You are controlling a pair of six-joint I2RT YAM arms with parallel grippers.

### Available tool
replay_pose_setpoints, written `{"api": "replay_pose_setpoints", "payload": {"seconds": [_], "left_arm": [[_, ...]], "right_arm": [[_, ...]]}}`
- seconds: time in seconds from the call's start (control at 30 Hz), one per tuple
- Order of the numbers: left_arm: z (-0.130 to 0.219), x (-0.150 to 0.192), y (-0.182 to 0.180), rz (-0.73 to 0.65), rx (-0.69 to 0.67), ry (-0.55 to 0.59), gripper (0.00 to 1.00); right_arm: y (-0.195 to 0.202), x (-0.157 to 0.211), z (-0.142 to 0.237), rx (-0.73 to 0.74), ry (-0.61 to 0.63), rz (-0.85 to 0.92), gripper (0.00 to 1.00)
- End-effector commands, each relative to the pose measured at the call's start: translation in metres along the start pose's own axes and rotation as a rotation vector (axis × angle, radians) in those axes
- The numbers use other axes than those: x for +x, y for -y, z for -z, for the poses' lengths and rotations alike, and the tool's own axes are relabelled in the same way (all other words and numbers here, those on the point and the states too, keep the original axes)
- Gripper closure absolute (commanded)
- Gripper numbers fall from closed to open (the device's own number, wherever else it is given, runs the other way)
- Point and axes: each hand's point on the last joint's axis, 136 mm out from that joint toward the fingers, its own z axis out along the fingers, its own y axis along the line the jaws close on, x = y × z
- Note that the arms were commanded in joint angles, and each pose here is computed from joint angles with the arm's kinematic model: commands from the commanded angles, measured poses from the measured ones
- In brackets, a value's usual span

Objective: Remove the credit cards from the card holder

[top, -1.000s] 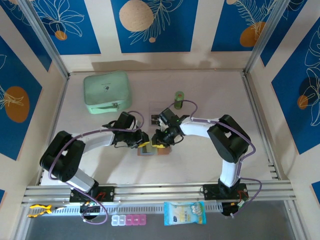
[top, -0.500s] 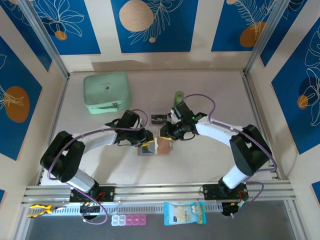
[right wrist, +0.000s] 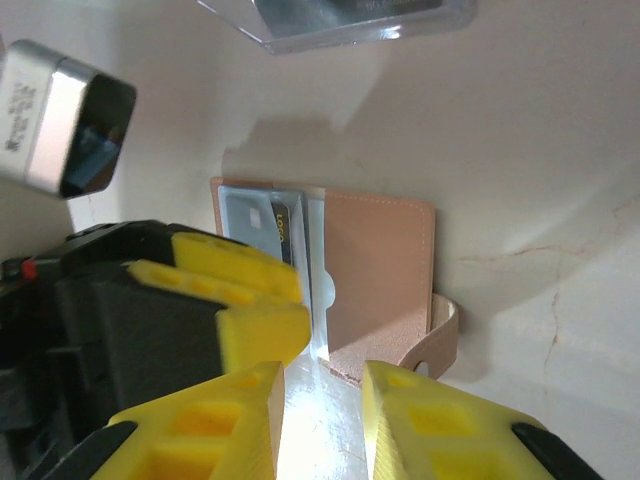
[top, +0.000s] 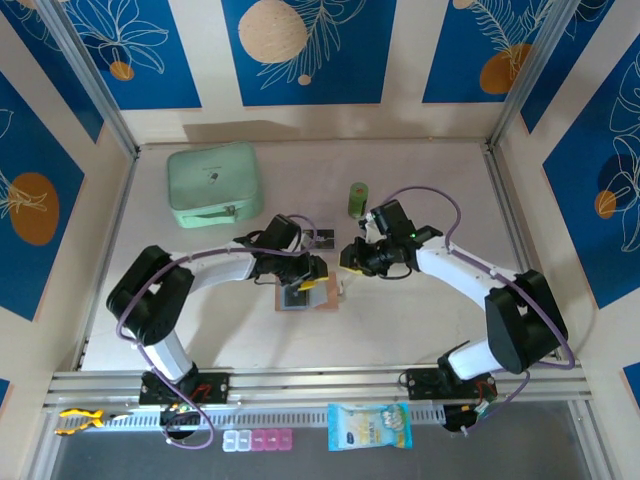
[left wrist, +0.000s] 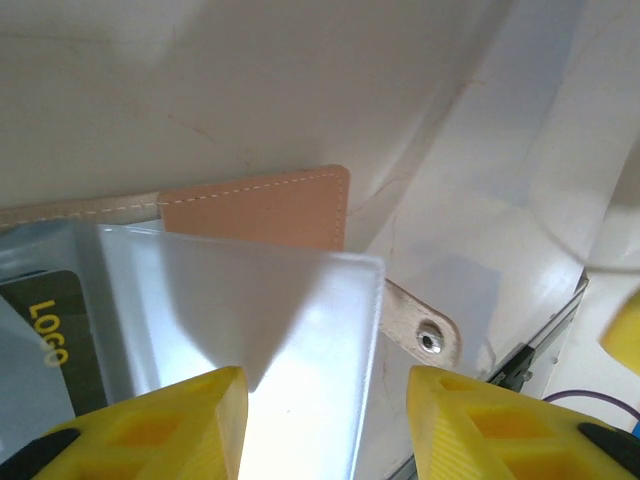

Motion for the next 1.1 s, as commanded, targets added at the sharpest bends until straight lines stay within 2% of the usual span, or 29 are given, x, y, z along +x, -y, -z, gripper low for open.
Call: {"api": "replay_pose_setpoints", "payload": {"seconds": [0.0, 0.2, 0.43, 0.6, 0.77, 1.07], "left_arm": [[-0.003, 0.001, 0.008, -0.007, 0.023, -0.019, 0.53], [-0.001, 0.002, 0.007, -0.016, 0.023, -0.015, 0.5], [0.027, -0.009, -0.003, -0.018, 0.011, 0.072, 0.53], [0.048, -0.01, -0.038, 0.0, -0.082, 0.118, 0.58], [0.062, -0.005, -0.066, 0.036, -0.125, 0.135, 0.59], [0.051, 0.0, -0.082, 0.065, -0.106, 0.094, 0.64]], "right_arm": [[0.001, 0.01, 0.002, -0.018, -0.029, -0.011, 0.72], [-0.003, 0.012, -0.002, -0.026, -0.045, -0.015, 0.72], [-0.02, 0.014, -0.016, -0.044, -0.082, 0.003, 0.74], [-0.036, 0.02, -0.032, -0.061, -0.125, 0.025, 0.75], [-0.051, 0.026, -0.052, -0.063, -0.167, 0.048, 0.76], [-0.051, 0.041, -0.081, -0.06, -0.232, 0.048, 0.77]]}}
